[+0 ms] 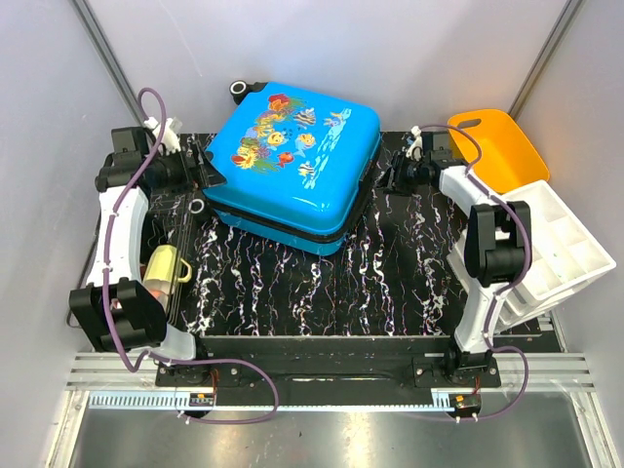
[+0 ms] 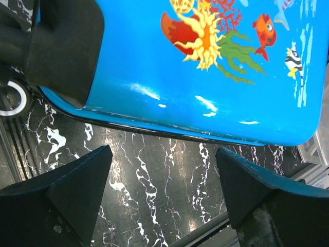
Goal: Open, take out, and arrange the luggage
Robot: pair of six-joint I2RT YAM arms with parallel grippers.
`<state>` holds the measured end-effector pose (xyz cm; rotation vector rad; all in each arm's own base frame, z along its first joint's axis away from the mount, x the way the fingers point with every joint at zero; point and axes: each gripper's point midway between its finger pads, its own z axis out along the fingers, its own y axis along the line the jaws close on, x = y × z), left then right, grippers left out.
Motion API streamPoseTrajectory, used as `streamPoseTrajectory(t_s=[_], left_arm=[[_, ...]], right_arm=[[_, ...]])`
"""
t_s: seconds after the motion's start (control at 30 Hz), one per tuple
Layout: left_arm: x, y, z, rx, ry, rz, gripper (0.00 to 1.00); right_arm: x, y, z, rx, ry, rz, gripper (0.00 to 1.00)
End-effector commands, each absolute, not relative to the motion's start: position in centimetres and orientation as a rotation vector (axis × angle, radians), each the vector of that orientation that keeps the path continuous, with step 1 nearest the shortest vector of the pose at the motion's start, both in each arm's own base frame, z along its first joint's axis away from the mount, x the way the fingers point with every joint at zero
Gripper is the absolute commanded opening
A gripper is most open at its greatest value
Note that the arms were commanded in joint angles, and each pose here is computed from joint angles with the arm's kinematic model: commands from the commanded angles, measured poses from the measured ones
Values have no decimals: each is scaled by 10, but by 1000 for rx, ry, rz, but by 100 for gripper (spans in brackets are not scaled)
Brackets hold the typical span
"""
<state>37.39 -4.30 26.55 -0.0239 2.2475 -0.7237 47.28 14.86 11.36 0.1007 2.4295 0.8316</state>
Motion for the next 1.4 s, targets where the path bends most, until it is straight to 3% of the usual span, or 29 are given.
streamPoseTrajectory(t_s=[0.0, 0.43, 0.53, 0.57, 0.63, 1.17, 1.37], left_arm=[[376, -42, 271, -1, 2203, -706, 87], [375, -35, 244, -62, 2260, -680, 87], [377, -32, 236, -86, 2275, -672, 88], [376, -33, 232, -90, 2281, -676, 88], [375, -32, 229, -88, 2283, -684, 88], [380, -37, 206, -180, 2269, -775, 89], [401, -44, 214, -171, 2220, -819, 87]], right_arm=[[500, 166, 139, 116, 2305, 979, 45], [517, 183, 108, 268, 2334, 1144, 45], [509, 182, 99, 310, 2372, 1147, 27], [505, 182, 98, 317, 2379, 1151, 11], [494, 180, 98, 330, 2389, 1142, 0], [411, 130, 99, 373, 2349, 796, 0], [371, 143, 102, 323, 2367, 899, 0]])
